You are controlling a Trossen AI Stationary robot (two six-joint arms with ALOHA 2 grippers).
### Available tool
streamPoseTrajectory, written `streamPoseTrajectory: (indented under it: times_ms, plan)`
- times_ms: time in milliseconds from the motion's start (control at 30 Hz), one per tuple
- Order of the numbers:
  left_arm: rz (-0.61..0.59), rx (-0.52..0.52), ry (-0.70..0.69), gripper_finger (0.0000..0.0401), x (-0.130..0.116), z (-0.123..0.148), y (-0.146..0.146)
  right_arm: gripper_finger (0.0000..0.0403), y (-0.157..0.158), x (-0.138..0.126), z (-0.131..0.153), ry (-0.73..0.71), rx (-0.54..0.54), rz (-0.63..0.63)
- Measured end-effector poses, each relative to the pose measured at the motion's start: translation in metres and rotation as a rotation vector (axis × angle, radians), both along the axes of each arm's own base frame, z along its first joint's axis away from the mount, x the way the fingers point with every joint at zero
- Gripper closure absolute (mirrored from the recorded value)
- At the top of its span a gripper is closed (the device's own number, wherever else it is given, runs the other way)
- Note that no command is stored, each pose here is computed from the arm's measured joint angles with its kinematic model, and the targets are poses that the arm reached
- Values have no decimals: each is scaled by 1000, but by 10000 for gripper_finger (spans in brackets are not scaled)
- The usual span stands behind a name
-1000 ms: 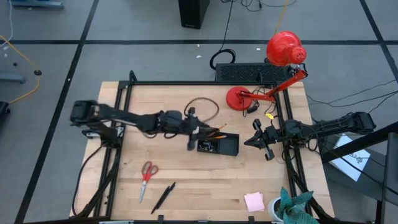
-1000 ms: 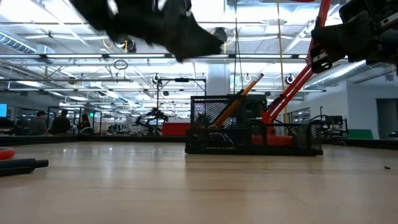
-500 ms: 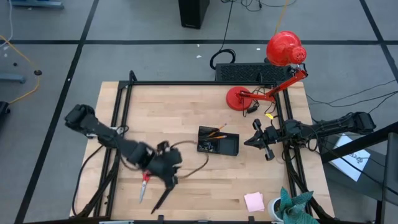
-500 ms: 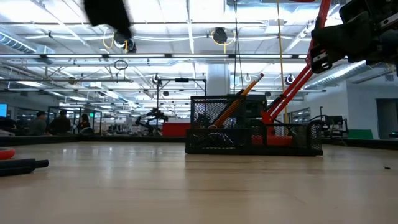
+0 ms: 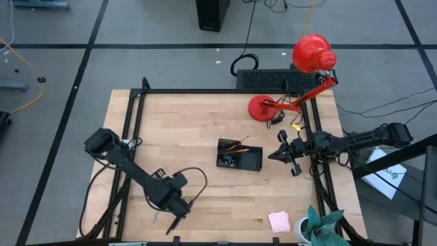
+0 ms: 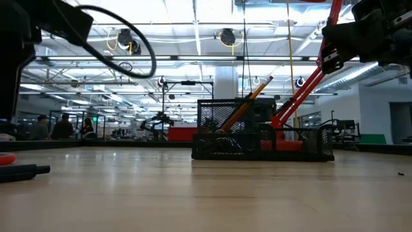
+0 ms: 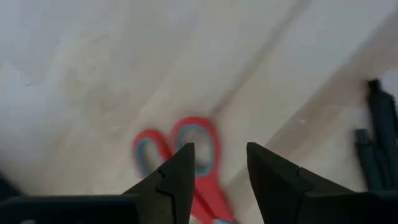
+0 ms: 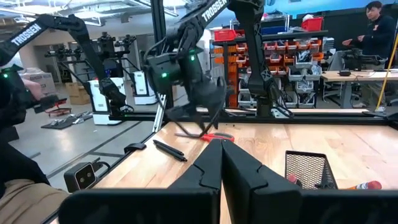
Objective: Pick and place office supplies into organizer
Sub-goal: Put the black pen into the desk organizer
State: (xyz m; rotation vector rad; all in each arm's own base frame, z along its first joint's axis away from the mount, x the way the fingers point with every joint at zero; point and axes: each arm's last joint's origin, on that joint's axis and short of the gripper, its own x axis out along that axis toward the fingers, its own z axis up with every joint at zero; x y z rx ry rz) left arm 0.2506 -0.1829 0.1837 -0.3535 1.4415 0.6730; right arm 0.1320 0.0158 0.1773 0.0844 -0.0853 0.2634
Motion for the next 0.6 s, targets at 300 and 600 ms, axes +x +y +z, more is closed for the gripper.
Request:
streamPoseTrajectory:
  times_ms: [300,600]
  plan:
    - [-27,-236,-121,249,19,-8,-21,403,0,0,0,2,2,1]
    - [-4,-255,-139,249,16,-15,-34,403,0,0,0,3,4,2]
